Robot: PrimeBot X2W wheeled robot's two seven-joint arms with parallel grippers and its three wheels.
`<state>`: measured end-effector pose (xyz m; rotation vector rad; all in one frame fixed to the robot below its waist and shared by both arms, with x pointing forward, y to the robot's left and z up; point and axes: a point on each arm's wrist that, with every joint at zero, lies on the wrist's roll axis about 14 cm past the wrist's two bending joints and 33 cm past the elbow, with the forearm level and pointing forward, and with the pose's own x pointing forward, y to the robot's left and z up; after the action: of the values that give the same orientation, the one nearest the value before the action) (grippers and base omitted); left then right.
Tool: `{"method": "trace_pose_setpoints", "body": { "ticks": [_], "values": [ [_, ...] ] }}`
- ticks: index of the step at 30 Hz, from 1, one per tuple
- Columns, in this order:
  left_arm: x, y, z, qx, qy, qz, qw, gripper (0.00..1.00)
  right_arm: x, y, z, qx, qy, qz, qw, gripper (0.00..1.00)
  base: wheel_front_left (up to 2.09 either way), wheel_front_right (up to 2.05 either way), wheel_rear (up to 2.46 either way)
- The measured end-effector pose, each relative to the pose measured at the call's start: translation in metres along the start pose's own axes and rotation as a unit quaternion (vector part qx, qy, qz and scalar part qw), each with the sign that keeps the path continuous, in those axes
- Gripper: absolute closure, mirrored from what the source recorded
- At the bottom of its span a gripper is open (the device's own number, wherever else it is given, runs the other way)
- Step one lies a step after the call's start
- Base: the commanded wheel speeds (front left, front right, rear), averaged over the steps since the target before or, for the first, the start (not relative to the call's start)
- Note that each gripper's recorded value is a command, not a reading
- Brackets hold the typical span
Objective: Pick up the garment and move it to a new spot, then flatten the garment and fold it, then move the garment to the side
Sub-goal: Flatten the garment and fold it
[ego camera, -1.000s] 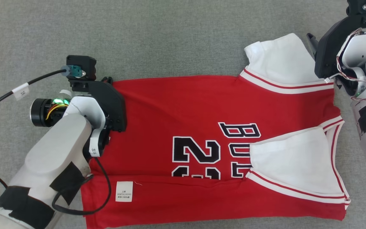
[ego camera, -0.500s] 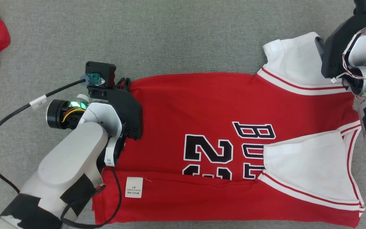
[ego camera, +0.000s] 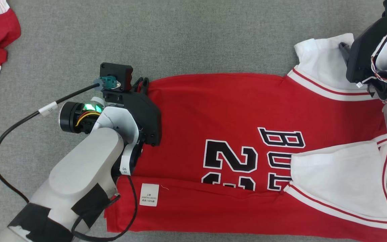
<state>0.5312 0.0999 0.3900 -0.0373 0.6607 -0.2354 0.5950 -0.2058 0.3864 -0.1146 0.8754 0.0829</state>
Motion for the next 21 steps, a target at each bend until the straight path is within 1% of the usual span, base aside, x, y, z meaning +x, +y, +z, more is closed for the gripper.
{"method": "trace_pose_setpoints", "body": {
  "ticks": [1, 2, 3, 4, 7, 13, 16, 21],
  "values": [
    [0.001, 0.0, 0.0, -0.001, -0.002, 0.0, 1.0, 1.0, 0.002, 0.002, 0.0, -0.001, 0.002, 0.002, 1.0, 0.0, 0.0, 0.0, 0.0],
    [0.002, 0.001, 0.0, -0.002, -0.003, 0.0, 1.0, 1.0, 0.003, 0.003, 0.0, -0.001, 0.003, 0.004, 1.0, 0.35, 0.0, 0.0, 0.0],
    [0.002, 0.002, 0.001, -0.002, -0.004, 0.001, 1.0, 1.0, 0.004, 0.004, 0.002, -0.006, -0.001, 0.005, 1.0, 0.73, 0.0, 0.0, 0.0],
    [0.004, 0.003, 0.003, -0.004, -0.014, 0.002, 1.0, 1.0, 0.007, 0.009, 0.007, -0.015, -0.013, 0.01, 1.0, 1.0, 0.0, 0.0, 0.0],
    [0.007, 0.005, 0.011, -0.007, -0.037, 0.006, 0.999, 1.0, 0.007, 0.011, 0.017, -0.019, -0.046, 0.014, 0.999, 1.0, 0.0, 0.0, 0.0],
    [0.014, 0.01, 0.031, -0.004, -0.091, 0.016, 0.996, 1.0, 0.0, 0.002, 0.031, -0.015, -0.101, 0.008, 0.995, 1.0, 0.0, 0.0, 0.0],
    [0.015, 0.011, 0.039, -0.001, -0.116, 0.02, 0.993, 1.0, -0.007, 0.001, 0.042, -0.004, -0.138, 0.013, 0.99, 1.0, 0.0, 0.0, 0.0],
    [0.012, 0.012, 0.05, 0.004, -0.148, 0.025, 0.989, 1.0, -0.023, -0.004, 0.048, -0.012, -0.191, 0.011, 0.982, 1.0, 0.0, 0.0, 0.0]
  ]
}}
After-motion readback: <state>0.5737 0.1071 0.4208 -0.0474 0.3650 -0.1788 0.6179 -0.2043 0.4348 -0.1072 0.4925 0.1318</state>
